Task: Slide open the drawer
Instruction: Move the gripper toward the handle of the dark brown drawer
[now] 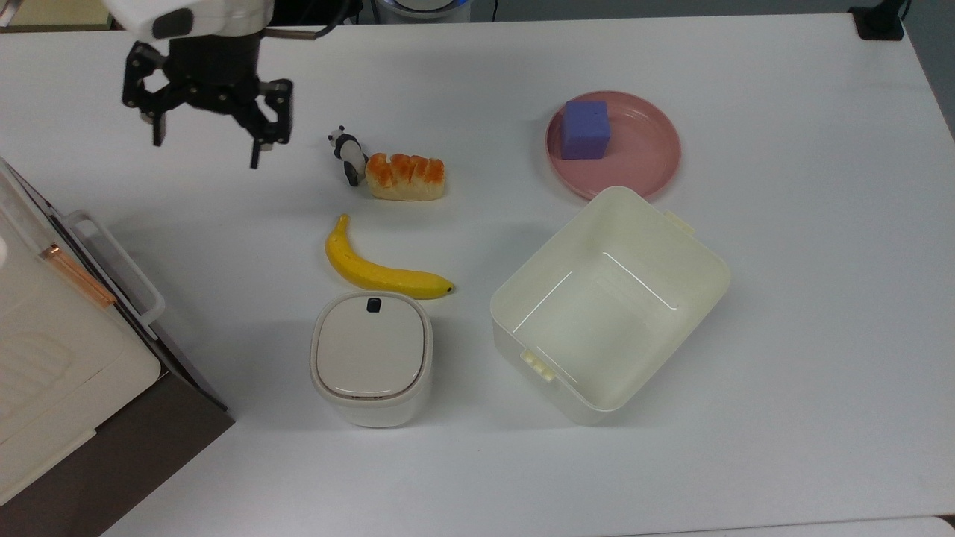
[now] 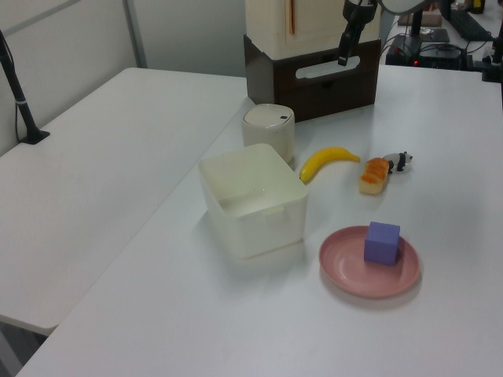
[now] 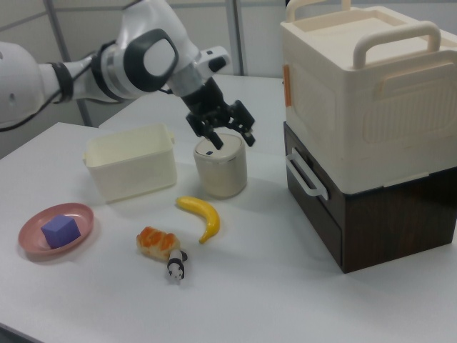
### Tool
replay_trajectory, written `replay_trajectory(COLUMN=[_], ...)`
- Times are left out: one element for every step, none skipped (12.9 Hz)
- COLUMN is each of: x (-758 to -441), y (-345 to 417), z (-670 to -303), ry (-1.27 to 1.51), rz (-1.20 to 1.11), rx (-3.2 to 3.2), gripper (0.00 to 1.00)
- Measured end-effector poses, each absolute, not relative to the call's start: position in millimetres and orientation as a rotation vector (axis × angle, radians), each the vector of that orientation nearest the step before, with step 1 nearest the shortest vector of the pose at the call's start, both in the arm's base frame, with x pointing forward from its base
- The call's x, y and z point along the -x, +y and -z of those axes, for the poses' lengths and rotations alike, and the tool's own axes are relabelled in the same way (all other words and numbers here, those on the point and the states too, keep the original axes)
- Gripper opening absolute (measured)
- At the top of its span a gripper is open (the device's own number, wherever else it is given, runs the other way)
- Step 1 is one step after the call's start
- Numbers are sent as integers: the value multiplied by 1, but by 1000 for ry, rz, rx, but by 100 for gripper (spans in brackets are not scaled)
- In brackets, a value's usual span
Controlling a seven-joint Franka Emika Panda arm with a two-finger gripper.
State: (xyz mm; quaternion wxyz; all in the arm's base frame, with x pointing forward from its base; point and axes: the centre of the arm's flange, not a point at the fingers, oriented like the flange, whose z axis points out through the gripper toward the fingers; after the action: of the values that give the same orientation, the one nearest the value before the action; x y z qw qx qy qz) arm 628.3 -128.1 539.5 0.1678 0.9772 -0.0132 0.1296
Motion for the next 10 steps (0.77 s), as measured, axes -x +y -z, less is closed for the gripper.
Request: replay_trajectory(x=[-632,-639,-646,-650,-654,-657,-659,-660,-661,-661], y=[-139,-148,-157,-162,-168,-173,-177,-181,-185,-187], z=[-531,-519,-505,-493,-482,-472,-466,-462,-459,-458], ry=[-27,-11,3,11,18,22,23,20,15,14], rz=[-376,-395,-414,-419,-419,-420,-425,-427,-429,-432], rx=[-2748,-2721,-2704,-2695,-2688,-2683,-2680,-2678,-2675,-2674], gripper=[100,100,100,100,100,100,100,100,100,100])
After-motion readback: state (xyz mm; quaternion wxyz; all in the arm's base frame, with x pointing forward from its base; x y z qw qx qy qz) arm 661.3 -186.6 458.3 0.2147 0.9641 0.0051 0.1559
